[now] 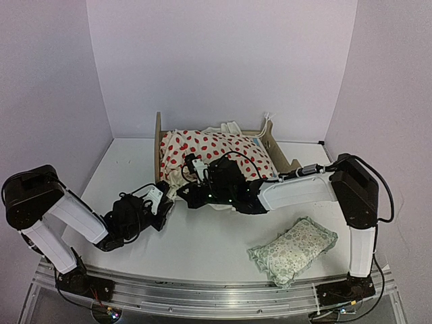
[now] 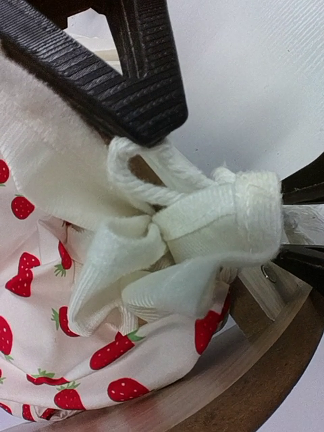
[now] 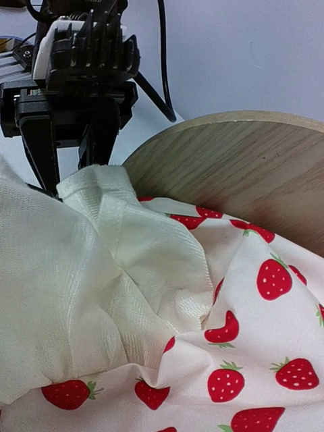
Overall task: Set up the pet bed
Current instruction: Tie the left ropes of the mattress closest to the robot on the bed frame base.
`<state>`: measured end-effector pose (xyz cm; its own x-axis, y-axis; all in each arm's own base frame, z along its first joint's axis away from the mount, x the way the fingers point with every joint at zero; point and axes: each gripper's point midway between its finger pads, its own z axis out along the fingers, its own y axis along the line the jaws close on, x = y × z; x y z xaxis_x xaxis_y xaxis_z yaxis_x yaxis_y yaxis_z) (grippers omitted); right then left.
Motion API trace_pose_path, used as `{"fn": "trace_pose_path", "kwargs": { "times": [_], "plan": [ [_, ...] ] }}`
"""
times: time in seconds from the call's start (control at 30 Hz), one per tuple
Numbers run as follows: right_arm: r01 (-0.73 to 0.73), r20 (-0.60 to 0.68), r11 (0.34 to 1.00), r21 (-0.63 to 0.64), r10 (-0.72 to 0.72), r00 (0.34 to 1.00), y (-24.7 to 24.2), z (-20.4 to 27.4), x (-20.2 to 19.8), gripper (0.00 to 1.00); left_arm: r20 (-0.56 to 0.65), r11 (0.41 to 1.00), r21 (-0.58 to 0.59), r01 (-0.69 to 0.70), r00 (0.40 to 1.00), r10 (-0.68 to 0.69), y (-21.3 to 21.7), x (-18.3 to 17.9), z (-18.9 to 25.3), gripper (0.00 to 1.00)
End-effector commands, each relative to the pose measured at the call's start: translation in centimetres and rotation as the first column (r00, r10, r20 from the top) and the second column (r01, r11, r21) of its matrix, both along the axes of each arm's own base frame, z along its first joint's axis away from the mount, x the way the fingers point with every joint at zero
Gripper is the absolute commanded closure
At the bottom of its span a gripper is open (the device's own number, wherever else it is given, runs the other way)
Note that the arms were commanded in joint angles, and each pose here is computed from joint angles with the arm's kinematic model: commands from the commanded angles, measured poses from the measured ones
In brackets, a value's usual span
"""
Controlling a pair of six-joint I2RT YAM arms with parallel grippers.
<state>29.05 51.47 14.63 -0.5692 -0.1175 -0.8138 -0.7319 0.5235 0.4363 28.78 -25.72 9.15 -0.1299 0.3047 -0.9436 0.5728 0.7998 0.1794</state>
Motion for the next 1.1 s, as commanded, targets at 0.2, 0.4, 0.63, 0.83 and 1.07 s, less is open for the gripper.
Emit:
{"fn": "trace_pose_path", "kwargs": {
  "times": [0.2,0.4,0.63,0.83,1.07],
  "plan": [
    [-0.027,0.048,0.997,0.076,0.024,0.999,0.0,4.2,-0.7,1.0,0.09,0.999,-0.044,-0.028,0.995,0.032,-0.2,1.2,2.3,0.84],
    [-0.025,0.05,0.997,0.078,0.021,0.999,0.0,4.3,-0.6,1.0,0.095,0.999,-0.048,-0.013,0.995,0.017,-0.3,1.0,2.5,1.0],
    [-0.018,0.045,0.997,0.081,0.014,0.999,0.1,4.1,-0.5,1.0,0.087,0.998,-0.056,0.002,0.996,0.003,-0.2,0.5,2.6,1.0],
    [0.015,0.058,0.997,0.072,-0.019,0.998,-0.5,4.2,-0.1,1.0,0.021,0.997,-0.072,-0.021,1.0,0.023,0.2,0.2,2.6,1.0],
    [0.093,0.082,0.995,0.027,-0.095,0.992,-2.0,3.2,0.8,1.0,-0.073,0.983,-0.157,-0.097,0.994,0.086,2.2,-0.8,3.6,1.0]
  ]
}}
